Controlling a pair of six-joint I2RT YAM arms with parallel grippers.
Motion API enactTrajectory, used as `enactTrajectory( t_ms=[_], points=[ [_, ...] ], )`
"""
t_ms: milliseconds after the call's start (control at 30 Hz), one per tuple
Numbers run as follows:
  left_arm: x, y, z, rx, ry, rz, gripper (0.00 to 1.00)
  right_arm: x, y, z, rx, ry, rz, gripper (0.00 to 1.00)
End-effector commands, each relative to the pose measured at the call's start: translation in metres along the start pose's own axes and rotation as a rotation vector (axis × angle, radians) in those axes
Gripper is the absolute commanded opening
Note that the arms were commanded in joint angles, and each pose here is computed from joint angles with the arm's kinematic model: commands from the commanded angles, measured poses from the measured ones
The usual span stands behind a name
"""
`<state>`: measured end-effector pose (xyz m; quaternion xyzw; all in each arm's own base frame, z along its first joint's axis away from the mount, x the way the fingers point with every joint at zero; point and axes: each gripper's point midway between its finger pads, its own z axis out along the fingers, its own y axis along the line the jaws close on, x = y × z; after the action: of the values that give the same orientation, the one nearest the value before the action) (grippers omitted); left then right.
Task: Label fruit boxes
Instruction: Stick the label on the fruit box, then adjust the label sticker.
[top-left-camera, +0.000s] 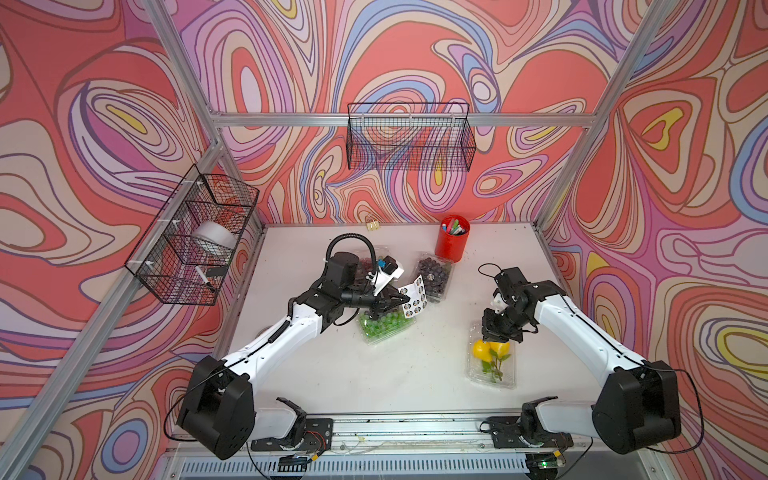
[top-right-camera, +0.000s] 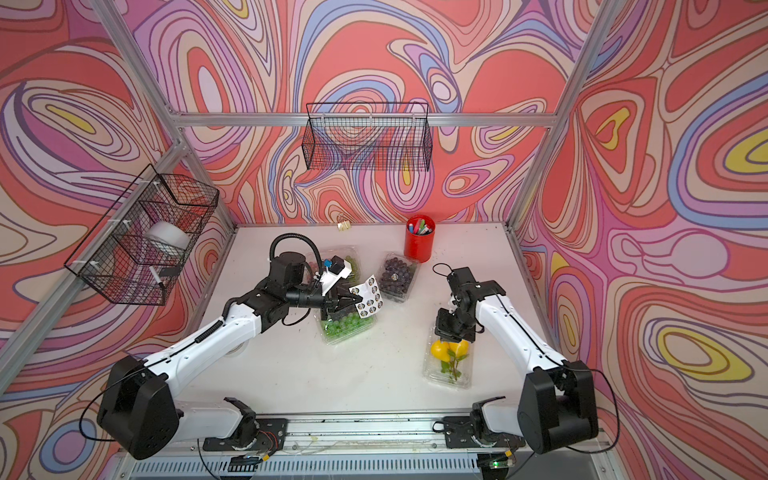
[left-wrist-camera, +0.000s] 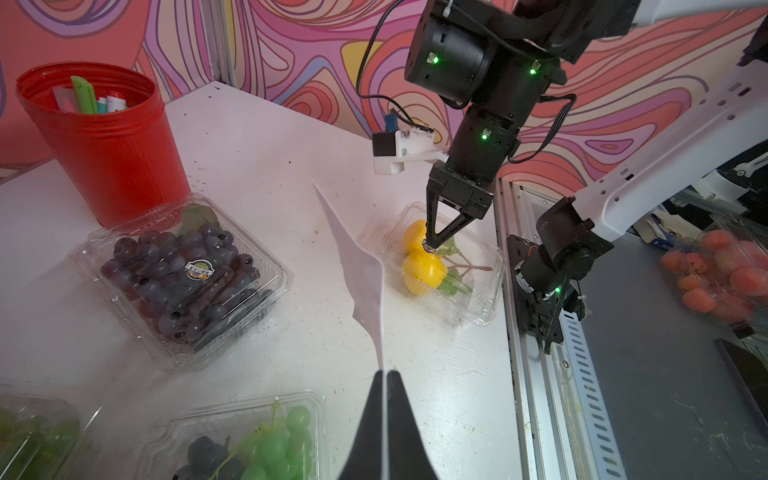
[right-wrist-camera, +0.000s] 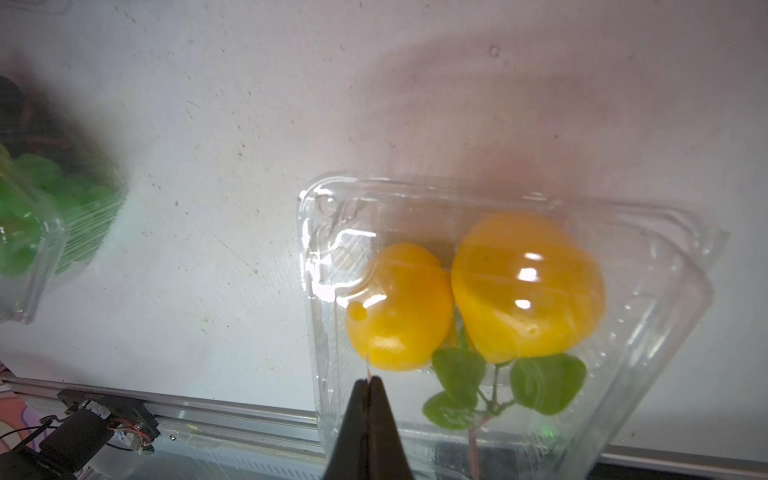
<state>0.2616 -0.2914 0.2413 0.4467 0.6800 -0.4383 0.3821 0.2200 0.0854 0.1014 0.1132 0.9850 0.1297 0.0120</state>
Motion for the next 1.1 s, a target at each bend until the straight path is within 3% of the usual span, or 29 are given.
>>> enactTrajectory(
  t_ms=[0, 300, 700, 1067],
  points=[
    [-0.006, -0.006, 0.001, 0.029, -0.016, 0.025, 0.0, 0.0, -0.01, 0.008, 0.041, 0.011, 0.021, 0.0],
    [-0.005, -0.006, 0.001, 0.028, -0.013, 0.024, 0.0, 0.006, -0.022, 0.018, 0.095, 0.044, 0.038, 0.03],
    [-0.003, -0.006, -0.001, 0.02, -0.004, 0.028, 0.0, 0.003, -0.032, 0.014, 0.173, 0.057, 0.038, 0.2],
    [-0.003, -0.007, -0.001, 0.022, -0.002, 0.032, 0.0, -0.011, -0.011, -0.029, 0.114, -0.039, 0.005, 0.18]
  ],
)
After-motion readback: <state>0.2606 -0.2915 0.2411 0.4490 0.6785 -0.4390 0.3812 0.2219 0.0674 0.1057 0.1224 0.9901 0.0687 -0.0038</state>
